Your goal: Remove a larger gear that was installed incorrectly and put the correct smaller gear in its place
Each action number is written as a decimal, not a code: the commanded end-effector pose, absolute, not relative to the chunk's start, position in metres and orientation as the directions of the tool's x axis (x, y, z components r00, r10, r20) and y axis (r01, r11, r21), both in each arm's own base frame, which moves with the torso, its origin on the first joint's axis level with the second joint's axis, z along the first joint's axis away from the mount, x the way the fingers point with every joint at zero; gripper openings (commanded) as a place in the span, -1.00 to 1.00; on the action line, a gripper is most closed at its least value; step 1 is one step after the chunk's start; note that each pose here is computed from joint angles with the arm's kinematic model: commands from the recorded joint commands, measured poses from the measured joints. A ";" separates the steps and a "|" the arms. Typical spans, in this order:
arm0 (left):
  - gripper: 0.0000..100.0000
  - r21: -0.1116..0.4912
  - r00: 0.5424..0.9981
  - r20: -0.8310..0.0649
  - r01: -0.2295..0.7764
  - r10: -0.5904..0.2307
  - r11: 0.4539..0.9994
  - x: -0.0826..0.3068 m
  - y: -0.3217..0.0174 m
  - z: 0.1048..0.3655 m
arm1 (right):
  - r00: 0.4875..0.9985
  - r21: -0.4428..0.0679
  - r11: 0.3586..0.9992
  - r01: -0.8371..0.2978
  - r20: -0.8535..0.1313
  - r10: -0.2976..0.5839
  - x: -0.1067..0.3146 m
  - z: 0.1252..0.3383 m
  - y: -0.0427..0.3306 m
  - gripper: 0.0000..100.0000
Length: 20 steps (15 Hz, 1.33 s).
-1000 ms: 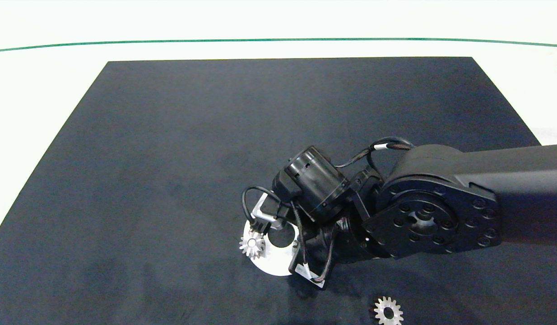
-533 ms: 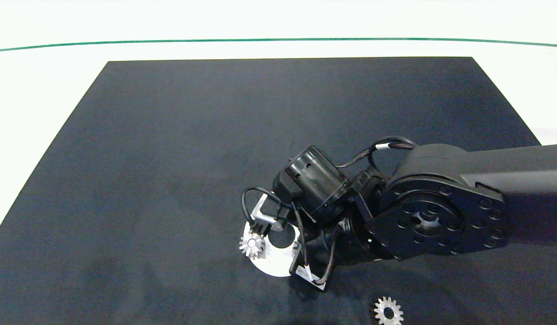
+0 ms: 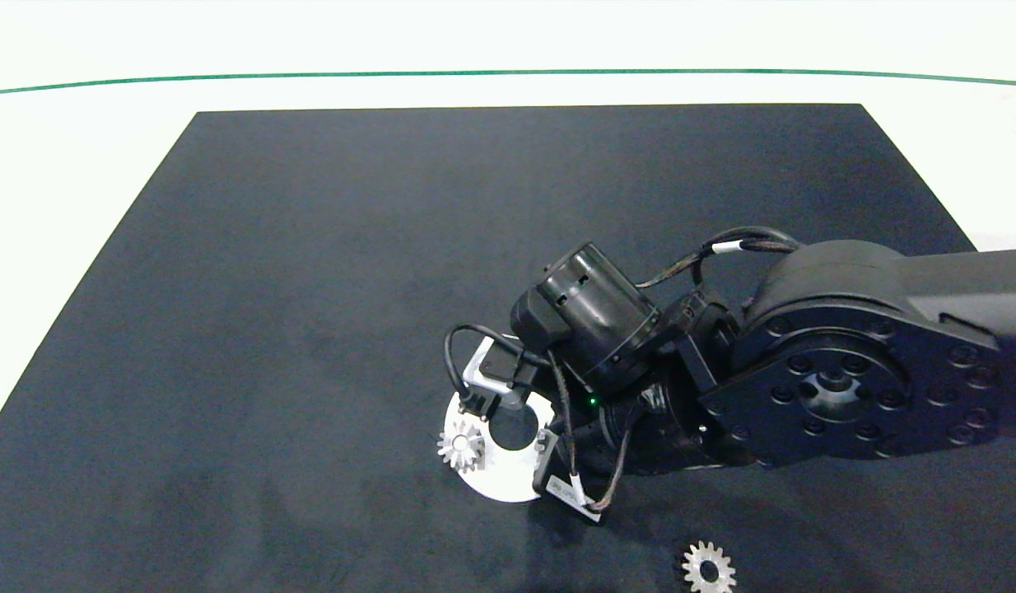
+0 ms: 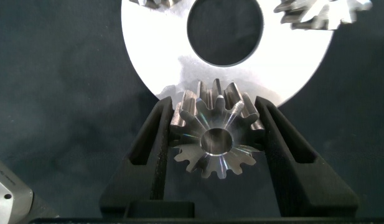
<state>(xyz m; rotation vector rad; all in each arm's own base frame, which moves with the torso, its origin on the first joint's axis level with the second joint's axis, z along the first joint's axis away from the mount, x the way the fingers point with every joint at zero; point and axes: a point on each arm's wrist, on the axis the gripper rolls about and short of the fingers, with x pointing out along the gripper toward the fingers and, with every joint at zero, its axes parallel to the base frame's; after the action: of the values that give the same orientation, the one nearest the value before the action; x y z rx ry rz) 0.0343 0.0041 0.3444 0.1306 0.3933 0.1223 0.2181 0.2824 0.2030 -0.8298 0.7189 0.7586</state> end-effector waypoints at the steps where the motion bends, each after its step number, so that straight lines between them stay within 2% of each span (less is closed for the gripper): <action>1: 1.00 0.152 0.914 -0.378 -0.093 0.145 0.984 0.034 0.004 0.344 | 0.550 -0.377 0.466 -0.800 -0.771 0.321 0.211 0.219 0.274 -0.26; 6: 1.00 0.152 0.915 -0.377 -0.094 0.145 0.984 0.033 0.004 0.344 | 0.563 -0.378 0.484 -0.789 -0.759 0.326 0.199 0.232 0.251 -0.26; 12: 1.00 0.152 0.915 -0.377 -0.094 0.145 0.984 0.033 0.004 0.344 | 0.525 -0.357 0.509 -0.783 -0.819 0.232 0.202 0.206 0.222 -0.26; 17: 1.00 0.152 0.915 -0.377 -0.094 0.145 0.984 0.033 0.004 0.344 | 0.548 -0.346 0.545 -0.764 -0.794 0.264 0.212 0.178 0.221 -0.26; 20: 1.00 0.152 0.915 -0.377 -0.094 0.145 0.984 0.033 0.004 0.344 | 0.542 -0.340 0.549 -0.763 -0.800 0.257 0.214 0.175 0.219 -0.26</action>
<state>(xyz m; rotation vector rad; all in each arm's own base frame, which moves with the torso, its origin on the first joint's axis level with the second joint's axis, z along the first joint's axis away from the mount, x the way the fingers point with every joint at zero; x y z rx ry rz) 0.0330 0.0040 0.3441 0.1306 0.3920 0.1224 0.2140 0.2197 0.1785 -0.7482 0.7534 0.6810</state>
